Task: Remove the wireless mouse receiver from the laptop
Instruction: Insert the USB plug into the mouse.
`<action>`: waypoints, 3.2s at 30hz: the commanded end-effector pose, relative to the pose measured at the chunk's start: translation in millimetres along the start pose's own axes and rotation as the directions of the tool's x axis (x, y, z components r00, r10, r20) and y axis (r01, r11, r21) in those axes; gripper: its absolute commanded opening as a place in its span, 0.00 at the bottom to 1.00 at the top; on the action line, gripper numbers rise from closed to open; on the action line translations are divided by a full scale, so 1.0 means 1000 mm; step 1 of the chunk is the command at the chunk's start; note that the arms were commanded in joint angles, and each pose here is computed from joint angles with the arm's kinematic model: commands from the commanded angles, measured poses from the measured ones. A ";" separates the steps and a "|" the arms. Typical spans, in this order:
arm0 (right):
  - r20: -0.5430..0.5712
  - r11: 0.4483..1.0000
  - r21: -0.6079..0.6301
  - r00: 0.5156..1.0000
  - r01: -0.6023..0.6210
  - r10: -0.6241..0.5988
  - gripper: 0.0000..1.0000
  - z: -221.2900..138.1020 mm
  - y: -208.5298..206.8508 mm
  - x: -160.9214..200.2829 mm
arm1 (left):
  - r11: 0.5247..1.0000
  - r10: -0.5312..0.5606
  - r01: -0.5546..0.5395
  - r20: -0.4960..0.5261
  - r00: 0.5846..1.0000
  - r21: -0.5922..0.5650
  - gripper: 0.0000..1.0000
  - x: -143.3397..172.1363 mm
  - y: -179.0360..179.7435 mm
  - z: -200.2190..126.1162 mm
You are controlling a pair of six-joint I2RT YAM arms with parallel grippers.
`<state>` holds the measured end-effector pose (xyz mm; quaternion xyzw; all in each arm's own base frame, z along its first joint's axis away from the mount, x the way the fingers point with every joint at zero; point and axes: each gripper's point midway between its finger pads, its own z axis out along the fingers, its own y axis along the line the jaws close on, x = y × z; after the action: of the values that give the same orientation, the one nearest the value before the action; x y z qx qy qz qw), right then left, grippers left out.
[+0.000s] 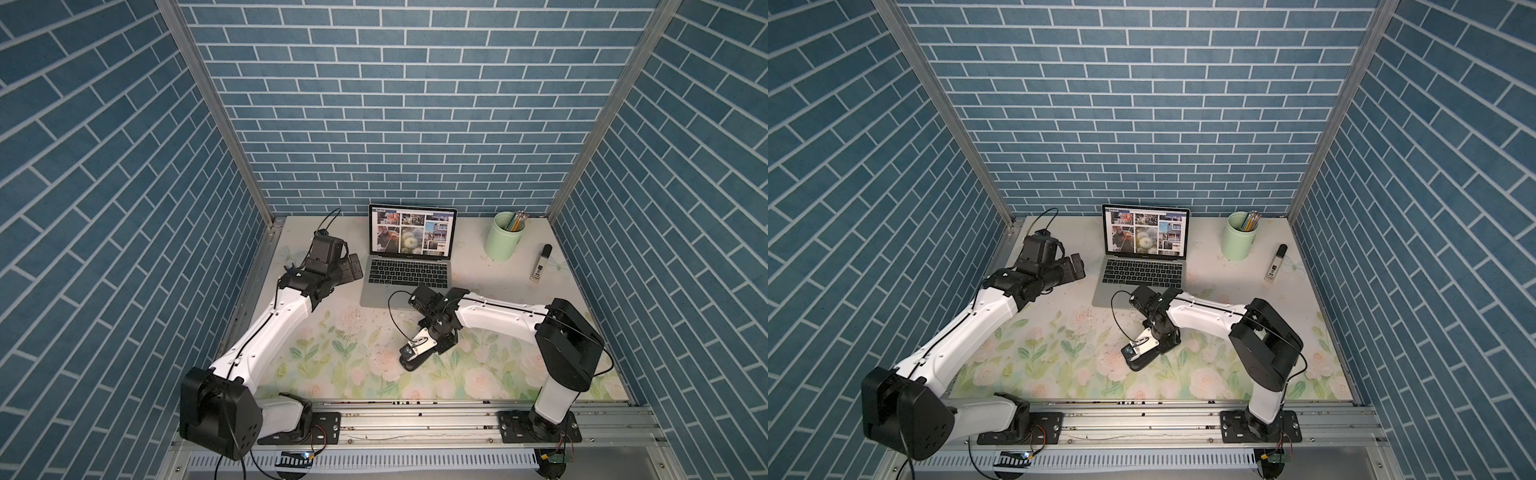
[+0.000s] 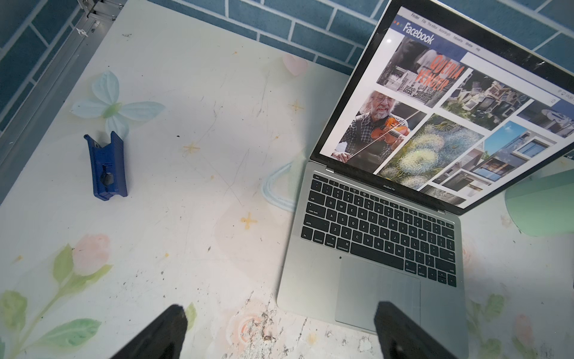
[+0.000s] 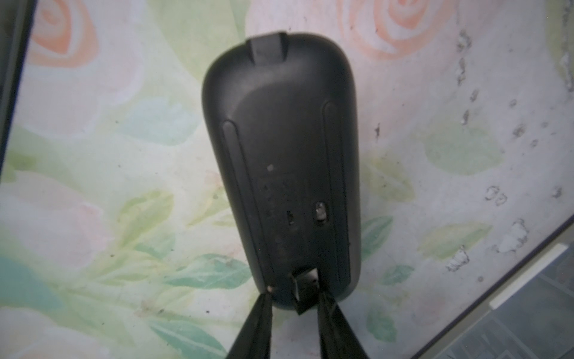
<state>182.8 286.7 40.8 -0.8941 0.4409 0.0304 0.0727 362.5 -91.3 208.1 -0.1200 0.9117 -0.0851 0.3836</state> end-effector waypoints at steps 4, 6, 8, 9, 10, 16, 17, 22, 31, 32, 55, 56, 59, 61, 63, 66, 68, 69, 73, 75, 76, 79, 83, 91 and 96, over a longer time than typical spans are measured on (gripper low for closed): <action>-0.002 1.000 -0.004 1.000 -0.022 0.022 0.30 -0.006 0.002 0.000 | 1.000 0.011 -0.011 0.000 1.000 -0.027 0.99 0.001 0.006 0.001; -0.022 1.000 0.010 0.999 -0.023 0.023 0.30 -0.009 -0.001 0.004 | 1.000 0.011 -0.011 -0.001 1.000 -0.027 1.00 0.001 0.006 0.001; -0.026 1.000 0.017 0.999 -0.021 0.021 0.30 -0.011 -0.003 0.004 | 1.000 0.011 -0.011 -0.001 1.000 -0.027 1.00 0.002 0.006 0.002; -0.026 1.000 0.020 0.999 -0.023 0.023 0.30 -0.013 -0.004 0.004 | 1.000 0.011 -0.011 0.000 1.000 -0.027 1.00 0.002 0.006 0.001; -0.028 1.000 0.023 0.999 -0.021 0.021 0.30 -0.014 -0.005 0.004 | 1.000 0.010 -0.010 0.002 1.000 -0.025 1.00 0.001 0.006 0.001; -0.034 0.999 0.035 0.999 -0.023 0.024 0.30 -0.023 -0.008 0.004 | 1.000 0.019 -0.018 0.012 1.000 -0.024 1.00 -0.001 0.006 -0.002; -0.036 0.999 0.040 0.999 -0.022 0.023 0.30 -0.026 -0.009 0.004 | 1.000 0.020 -0.020 0.015 1.000 -0.024 1.00 -0.002 0.007 -0.002; -0.029 0.996 0.083 0.999 -0.043 0.046 0.30 -0.043 -0.014 0.003 | 0.999 0.033 -0.033 0.045 0.998 -0.003 1.00 -0.010 0.002 -0.009; 0.028 0.997 -0.005 0.996 -0.081 0.081 0.00 -0.035 0.015 -0.002 | 0.999 0.036 -0.036 0.053 0.998 0.013 1.00 -0.013 -0.001 -0.012; 0.030 0.997 -0.009 0.996 -0.081 0.082 0.00 -0.035 0.018 -0.001 | 0.999 0.033 -0.034 0.055 0.998 0.015 1.00 -0.013 -0.001 -0.013; 0.061 0.997 -0.042 0.996 -0.068 0.070 0.00 -0.019 0.011 -0.010 | 0.999 0.031 -0.031 0.041 0.999 0.011 1.00 -0.006 0.001 -0.008; 0.059 0.997 -0.044 0.996 -0.065 0.068 0.00 -0.019 0.010 -0.011 | 0.999 0.031 -0.031 0.040 0.999 0.011 1.00 -0.006 0.001 -0.008; 0.060 0.997 -0.047 0.996 -0.064 0.067 0.00 -0.016 0.009 -0.011 | 0.999 0.033 -0.033 0.039 0.999 0.008 1.00 -0.006 0.002 -0.007; 0.060 0.997 -0.049 0.996 -0.062 0.065 0.00 -0.015 0.008 -0.011 | 0.999 0.033 -0.033 0.040 0.999 0.007 1.00 -0.006 0.002 -0.008; 0.059 0.997 -0.054 0.996 -0.063 0.066 0.00 -0.013 0.009 -0.011 | 0.999 0.033 -0.033 0.040 0.999 0.007 1.00 -0.006 0.002 -0.008; 0.057 0.997 -0.055 0.996 -0.058 0.061 0.00 -0.011 0.007 -0.011 | 0.999 0.035 -0.035 0.039 0.999 0.001 1.00 -0.005 0.003 -0.008; 0.056 0.997 -0.057 0.997 -0.058 0.061 0.00 -0.010 0.007 -0.011 | 0.999 0.035 -0.035 0.039 0.999 -0.003 1.00 -0.005 0.004 -0.008; 0.056 0.997 -0.057 0.997 -0.058 0.061 0.00 -0.009 0.006 -0.011 | 0.999 0.036 -0.036 0.038 0.999 -0.003 1.00 -0.005 0.004 -0.008; 0.054 0.997 -0.059 0.997 -0.055 0.058 0.00 -0.008 0.005 -0.011 | 0.999 0.037 -0.037 0.037 0.999 -0.008 1.00 -0.004 0.005 -0.008; 0.053 0.997 -0.062 0.997 -0.054 0.057 0.00 -0.006 0.004 -0.011 | 0.999 0.038 -0.038 0.039 0.998 -0.007 1.00 -0.005 0.005 -0.008; 0.052 0.996 -0.064 0.997 -0.055 0.058 0.00 -0.006 0.004 -0.011 | 0.999 0.038 -0.038 0.038 0.999 -0.007 1.00 -0.005 0.005 -0.008; 0.051 0.996 -0.066 0.997 -0.054 0.058 0.00 -0.005 0.003 -0.011 | 0.999 0.039 -0.039 0.036 0.999 -0.007 1.00 -0.004 0.005 -0.007; 0.049 0.996 -0.070 0.997 -0.054 0.058 0.00 -0.004 0.002 -0.011 | 0.999 0.041 -0.040 0.034 0.999 -0.009 1.00 -0.002 0.006 -0.007; 0.046 0.995 -0.083 0.997 -0.055 0.059 0.00 -0.002 0.004 -0.011 | 0.999 0.038 -0.038 0.035 0.999 -0.010 1.00 -0.002 0.007 -0.007; 0.047 0.995 -0.078 0.997 -0.055 0.059 0.00 -0.005 0.002 -0.012 | 0.999 0.041 -0.040 0.036 0.999 -0.011 1.00 -0.002 0.007 -0.008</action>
<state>175.9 291.5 42.9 -0.8819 0.4643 0.0618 0.0545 359.5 -89.5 210.6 -0.1045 0.9098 -0.0800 0.3937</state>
